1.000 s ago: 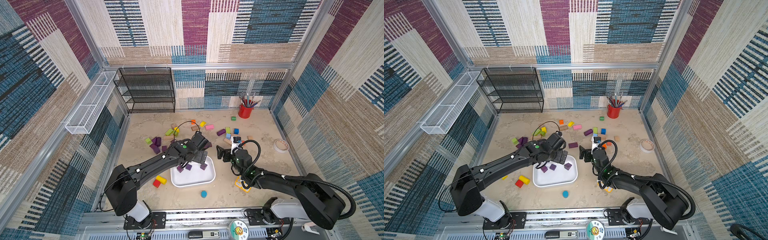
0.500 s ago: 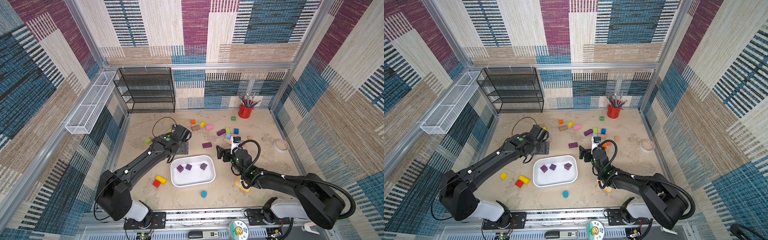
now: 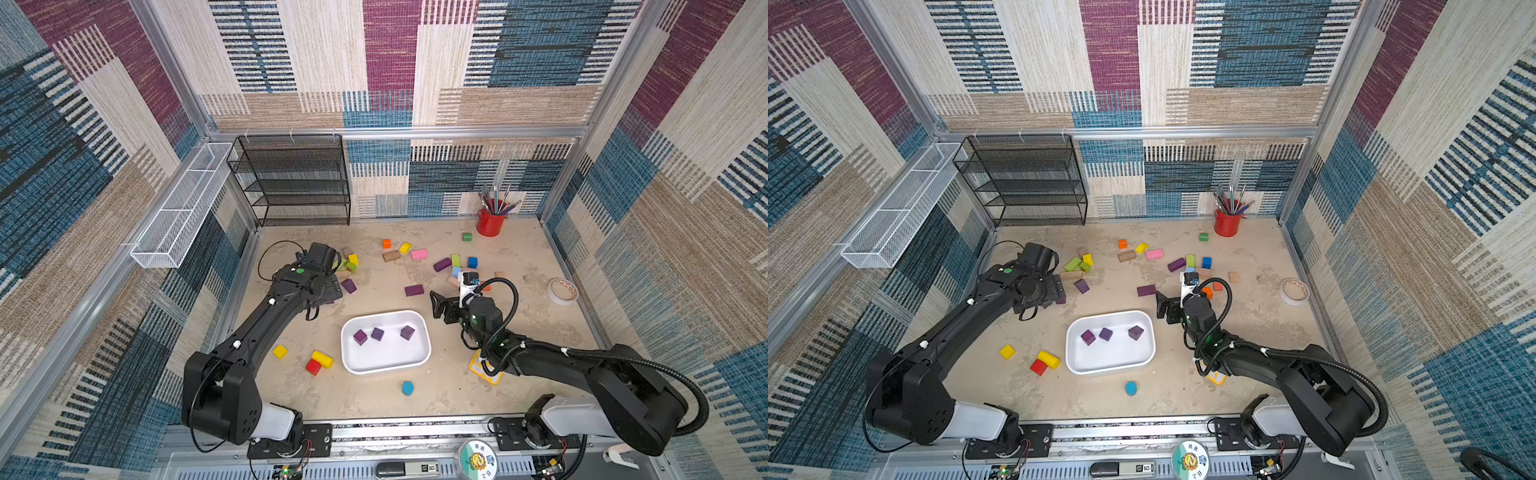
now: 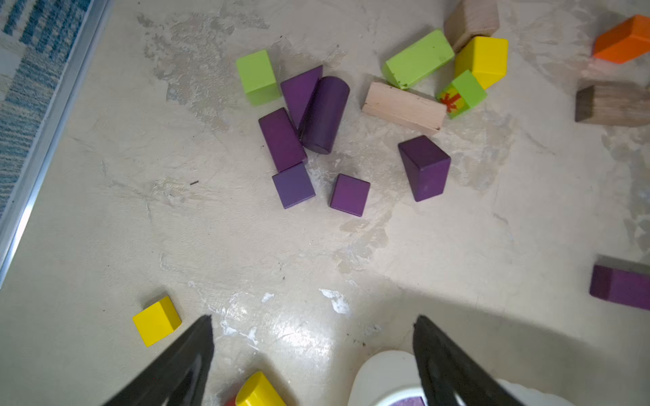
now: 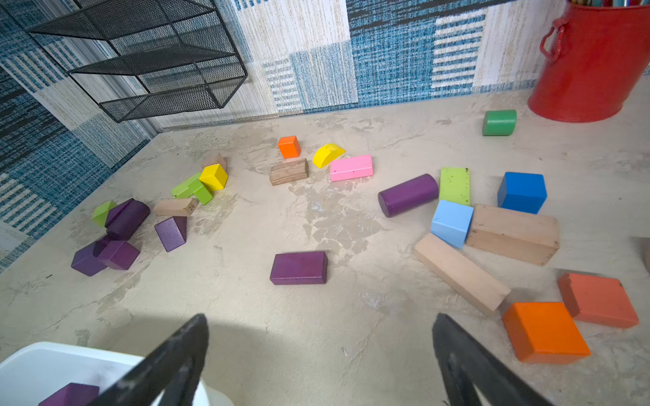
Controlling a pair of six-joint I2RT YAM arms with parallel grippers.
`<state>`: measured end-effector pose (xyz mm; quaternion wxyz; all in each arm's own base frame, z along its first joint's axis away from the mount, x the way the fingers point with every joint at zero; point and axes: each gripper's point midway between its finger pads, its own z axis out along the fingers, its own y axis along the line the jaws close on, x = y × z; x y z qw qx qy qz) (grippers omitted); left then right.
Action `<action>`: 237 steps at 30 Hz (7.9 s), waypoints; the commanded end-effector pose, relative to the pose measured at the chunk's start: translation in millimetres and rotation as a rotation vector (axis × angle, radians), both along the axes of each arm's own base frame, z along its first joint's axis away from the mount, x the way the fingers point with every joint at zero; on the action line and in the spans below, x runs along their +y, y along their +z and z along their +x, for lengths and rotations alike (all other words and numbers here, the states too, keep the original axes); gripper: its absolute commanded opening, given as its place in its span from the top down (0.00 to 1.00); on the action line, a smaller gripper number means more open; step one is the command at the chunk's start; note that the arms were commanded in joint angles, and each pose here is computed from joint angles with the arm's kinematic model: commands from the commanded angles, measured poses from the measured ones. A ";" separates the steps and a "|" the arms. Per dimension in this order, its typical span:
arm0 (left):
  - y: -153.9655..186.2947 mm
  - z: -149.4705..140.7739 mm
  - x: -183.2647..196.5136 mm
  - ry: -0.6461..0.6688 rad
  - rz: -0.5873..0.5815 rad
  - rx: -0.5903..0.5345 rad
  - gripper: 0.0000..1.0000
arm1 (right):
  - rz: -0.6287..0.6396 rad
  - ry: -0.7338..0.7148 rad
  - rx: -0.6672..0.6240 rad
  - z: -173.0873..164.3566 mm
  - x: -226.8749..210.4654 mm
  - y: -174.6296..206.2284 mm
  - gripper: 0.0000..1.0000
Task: Pick purple bricks into the storage bin
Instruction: Pick up the building block from the center of the board, then place the building block in the storage box.
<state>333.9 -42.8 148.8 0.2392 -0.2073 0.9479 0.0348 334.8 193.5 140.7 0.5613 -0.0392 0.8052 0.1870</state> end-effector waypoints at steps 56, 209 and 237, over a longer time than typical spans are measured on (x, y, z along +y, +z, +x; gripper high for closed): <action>-114.6 59.4 34.1 0.252 -0.242 0.267 0.40 | -0.069 0.589 -0.177 -64.6 115.3 21.1 0.00; -99.8 -62.3 -222.3 -0.722 -0.160 0.251 0.68 | 0.041 0.159 0.046 1.2 37.5 -11.1 0.00; -99.2 -61.3 -215.0 -0.715 -0.119 0.255 0.62 | 0.039 0.154 0.043 1.3 36.4 -10.4 0.00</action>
